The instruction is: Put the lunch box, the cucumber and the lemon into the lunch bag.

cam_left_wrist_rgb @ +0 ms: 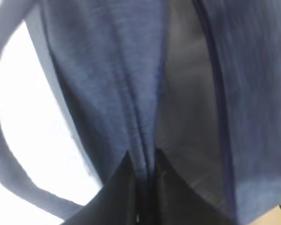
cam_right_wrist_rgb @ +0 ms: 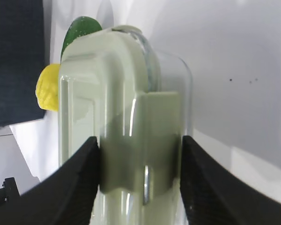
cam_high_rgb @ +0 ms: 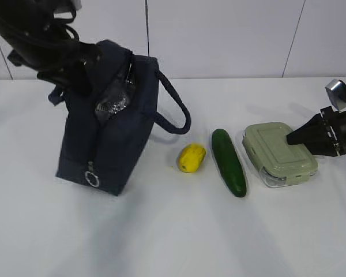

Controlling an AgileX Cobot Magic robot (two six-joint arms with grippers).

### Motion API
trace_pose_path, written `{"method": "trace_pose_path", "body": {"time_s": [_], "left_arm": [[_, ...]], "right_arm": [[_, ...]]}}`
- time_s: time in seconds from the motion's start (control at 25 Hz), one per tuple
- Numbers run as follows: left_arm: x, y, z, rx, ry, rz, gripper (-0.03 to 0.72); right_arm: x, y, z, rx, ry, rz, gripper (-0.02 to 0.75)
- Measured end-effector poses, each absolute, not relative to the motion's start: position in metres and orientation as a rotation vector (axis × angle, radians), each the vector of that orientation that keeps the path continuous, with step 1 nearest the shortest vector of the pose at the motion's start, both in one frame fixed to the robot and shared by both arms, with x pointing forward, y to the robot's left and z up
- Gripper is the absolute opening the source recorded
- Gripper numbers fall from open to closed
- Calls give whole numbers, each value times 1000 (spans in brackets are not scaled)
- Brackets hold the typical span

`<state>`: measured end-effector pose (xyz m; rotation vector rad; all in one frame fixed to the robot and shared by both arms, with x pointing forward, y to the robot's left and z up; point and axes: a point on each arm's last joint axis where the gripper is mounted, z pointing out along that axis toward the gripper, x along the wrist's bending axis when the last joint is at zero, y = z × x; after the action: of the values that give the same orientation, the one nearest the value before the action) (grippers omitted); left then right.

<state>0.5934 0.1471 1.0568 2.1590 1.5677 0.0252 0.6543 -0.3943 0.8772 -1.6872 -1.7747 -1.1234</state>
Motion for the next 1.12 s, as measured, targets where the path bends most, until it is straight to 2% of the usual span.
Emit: {"method": "trace_pose_path", "body": {"time_s": [0.16,0.28,0.4,0.56,0.72,1.12], "left_arm": [[596,140,1092,2217,1470,146,5],[595,128,1105,2278,1409,220,5],[594,116,1097,2356,1399,266,5],[599,100,1067,2466,1405,253,5],[599,90,1056,2497,1394,249,5],[609,117,1057,2585,1484,485,4]], "right_arm": [[654,-394,877,-1688,-1774,-1125,391],[654,-394,877,-1688,-1774,-1125,391],[654,-394,877,-1688,-1773,-1126,391],[655,-394,877,-1688,-1772,-1127,391],[655,-394,878,-1691,-1766,-1136,391],[656,-394,878,-1704,-1760,-1148,391]]}}
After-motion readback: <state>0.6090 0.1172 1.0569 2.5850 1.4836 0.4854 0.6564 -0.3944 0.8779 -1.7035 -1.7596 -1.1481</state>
